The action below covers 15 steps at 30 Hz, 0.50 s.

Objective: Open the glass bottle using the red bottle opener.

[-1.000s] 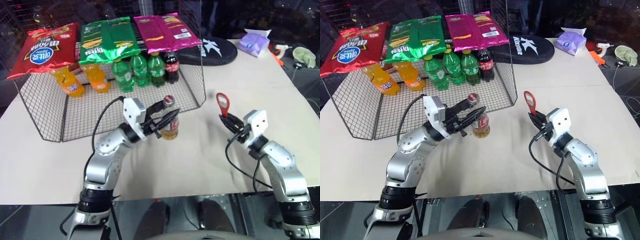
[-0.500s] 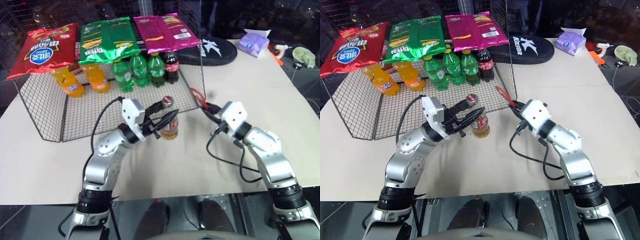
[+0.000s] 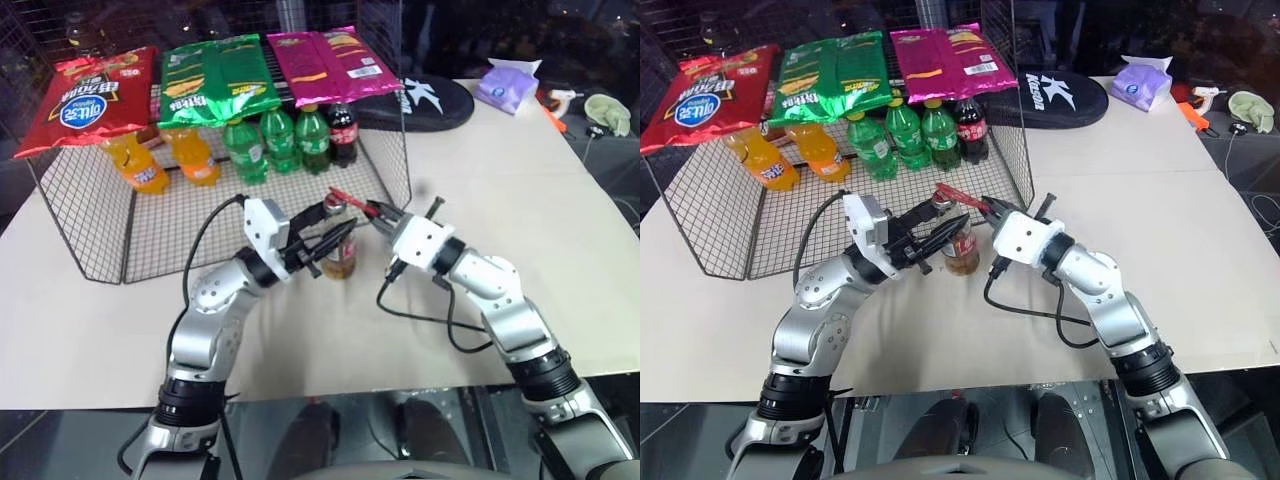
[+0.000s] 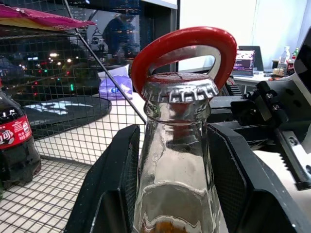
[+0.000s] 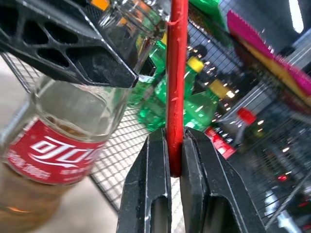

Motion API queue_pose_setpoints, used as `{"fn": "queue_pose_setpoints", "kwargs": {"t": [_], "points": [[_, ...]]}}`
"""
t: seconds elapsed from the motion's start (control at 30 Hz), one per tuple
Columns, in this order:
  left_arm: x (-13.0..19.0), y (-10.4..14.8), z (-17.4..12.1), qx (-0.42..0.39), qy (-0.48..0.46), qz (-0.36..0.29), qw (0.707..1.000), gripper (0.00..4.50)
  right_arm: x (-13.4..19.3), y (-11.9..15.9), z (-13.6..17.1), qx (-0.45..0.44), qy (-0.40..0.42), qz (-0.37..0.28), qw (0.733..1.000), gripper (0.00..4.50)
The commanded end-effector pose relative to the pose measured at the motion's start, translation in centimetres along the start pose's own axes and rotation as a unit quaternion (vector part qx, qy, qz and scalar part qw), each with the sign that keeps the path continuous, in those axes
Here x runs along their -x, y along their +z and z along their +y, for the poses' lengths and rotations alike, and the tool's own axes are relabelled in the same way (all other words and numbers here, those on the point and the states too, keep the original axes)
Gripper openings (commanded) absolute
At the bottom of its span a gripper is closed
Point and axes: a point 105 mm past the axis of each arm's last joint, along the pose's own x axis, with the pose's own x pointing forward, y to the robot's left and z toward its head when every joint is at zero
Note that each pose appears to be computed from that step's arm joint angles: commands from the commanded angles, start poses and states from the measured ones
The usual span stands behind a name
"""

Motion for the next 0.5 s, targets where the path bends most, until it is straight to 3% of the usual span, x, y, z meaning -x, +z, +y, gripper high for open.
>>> {"fn": "queue_pose_setpoints", "kwargs": {"t": [0.03,0.5], "points": [[-0.1,-0.7,-0.3,0.009,-0.004,0.012,1.0,1.98,-0.6,1.3,0.8,0.048,0.014,-0.036,0.998,0.0],[-0.4,-0.6,-0.4,0.013,-0.005,0.009,1.0,1.98,-1.6,1.1,3.1,0.098,0.017,-0.081,0.992,0.0]]}}
